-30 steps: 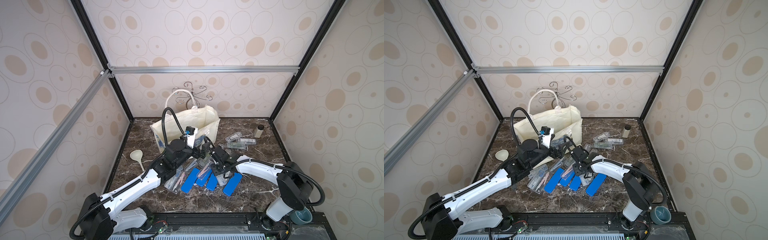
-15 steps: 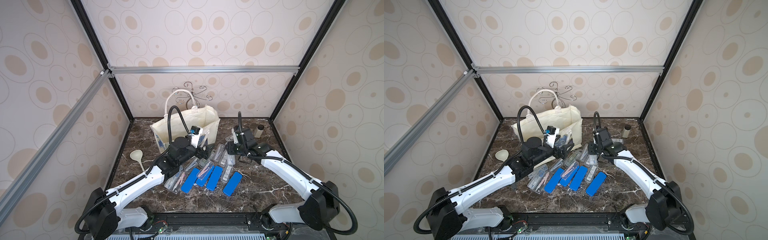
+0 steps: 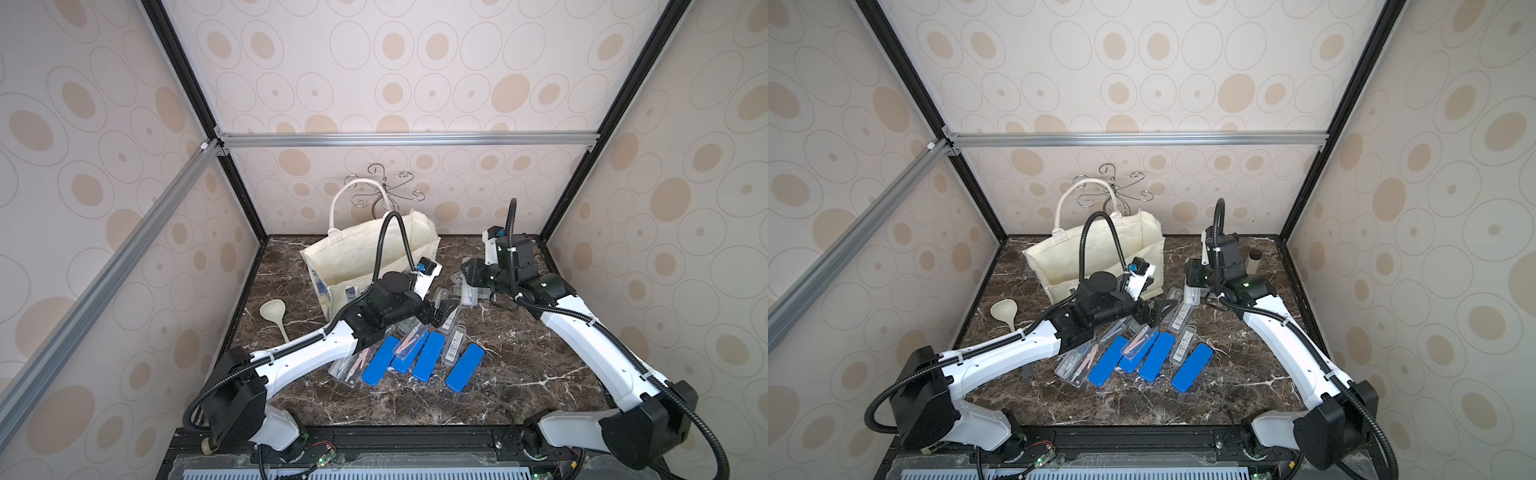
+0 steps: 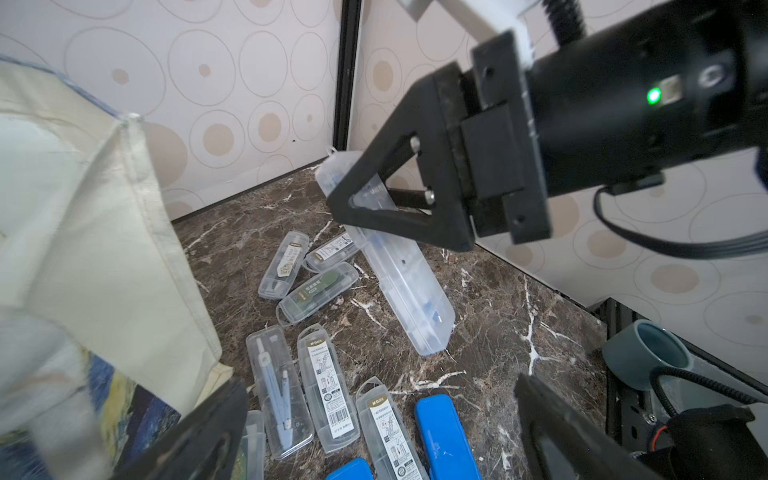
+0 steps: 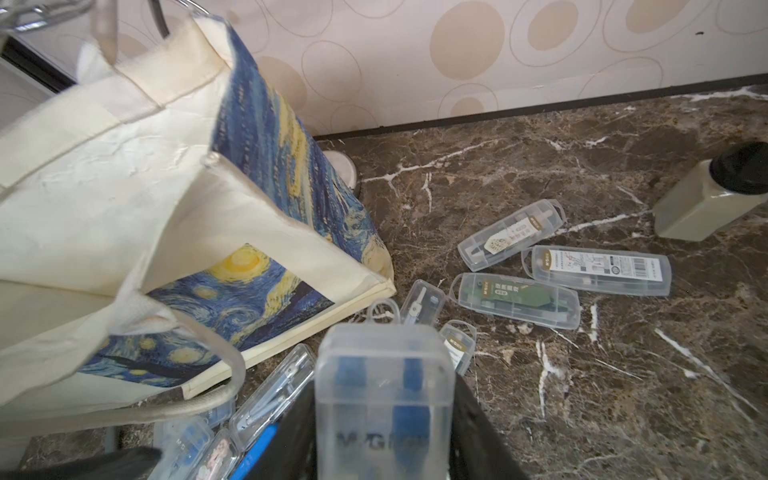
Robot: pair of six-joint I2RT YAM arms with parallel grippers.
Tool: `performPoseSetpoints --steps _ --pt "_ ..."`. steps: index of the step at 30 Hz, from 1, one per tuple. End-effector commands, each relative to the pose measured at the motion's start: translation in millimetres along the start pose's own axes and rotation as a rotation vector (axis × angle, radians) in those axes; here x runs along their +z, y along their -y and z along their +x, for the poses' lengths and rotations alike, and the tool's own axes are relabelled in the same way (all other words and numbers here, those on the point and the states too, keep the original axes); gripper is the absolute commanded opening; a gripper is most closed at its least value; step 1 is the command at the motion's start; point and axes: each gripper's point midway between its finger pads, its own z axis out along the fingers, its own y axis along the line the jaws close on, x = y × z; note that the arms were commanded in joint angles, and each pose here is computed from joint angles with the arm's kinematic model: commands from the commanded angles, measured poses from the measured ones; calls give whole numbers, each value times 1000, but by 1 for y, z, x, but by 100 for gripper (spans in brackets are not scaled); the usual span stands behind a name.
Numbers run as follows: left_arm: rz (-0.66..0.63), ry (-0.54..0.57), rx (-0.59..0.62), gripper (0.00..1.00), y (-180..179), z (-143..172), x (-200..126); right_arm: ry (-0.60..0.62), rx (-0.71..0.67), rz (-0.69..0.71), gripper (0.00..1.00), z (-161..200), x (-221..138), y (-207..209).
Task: Put the compass set into the canvas bag
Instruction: Pick up the compass set from the compass set.
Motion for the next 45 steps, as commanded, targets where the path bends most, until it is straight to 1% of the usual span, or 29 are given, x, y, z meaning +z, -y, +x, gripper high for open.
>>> performPoseSetpoints --steps 1,2,5,9,12,14,16,19,23,32,37,41,43,44,45 --pt "54 66 -7 98 12 -27 11 78 3 -72 40 -16 -14 -12" --pt "58 58 -21 97 12 -25 16 87 3 -85 40 -17 -16 -14" --pt "82 82 -52 93 14 -28 29 106 7 -113 40 -20 -21 -19" --pt "127 120 -91 87 19 -34 38 117 13 -130 41 -21 -23 -21" --pt "153 144 -113 78 22 -37 44 119 17 -144 41 -21 -23 -23" --pt "172 156 -121 70 24 -40 48 116 19 -151 41 -21 -23 -25" --pt "186 163 -127 66 26 -41 52 117 24 -152 41 -20 -22 -24" --pt "200 178 -136 58 27 -44 54 119 27 -155 41 -20 -22 -24" --pt "210 170 -144 46 29 -44 59 124 28 -158 41 -19 -22 -24" --pt "214 159 -157 28 28 -41 64 139 36 -175 41 -21 -24 -27" --pt "223 157 -165 17 28 -41 65 141 34 -187 41 -20 -24 -29" --pt "231 161 -168 12 28 -42 66 141 31 -189 41 -19 -23 -28" --pt "227 163 -167 12 27 -42 66 141 29 -189 44 -19 -23 -28" --pt "224 163 -166 12 26 -42 66 142 28 -188 48 -18 -24 -28" --pt "218 162 -165 13 25 -42 66 145 27 -182 56 -19 -24 -27"
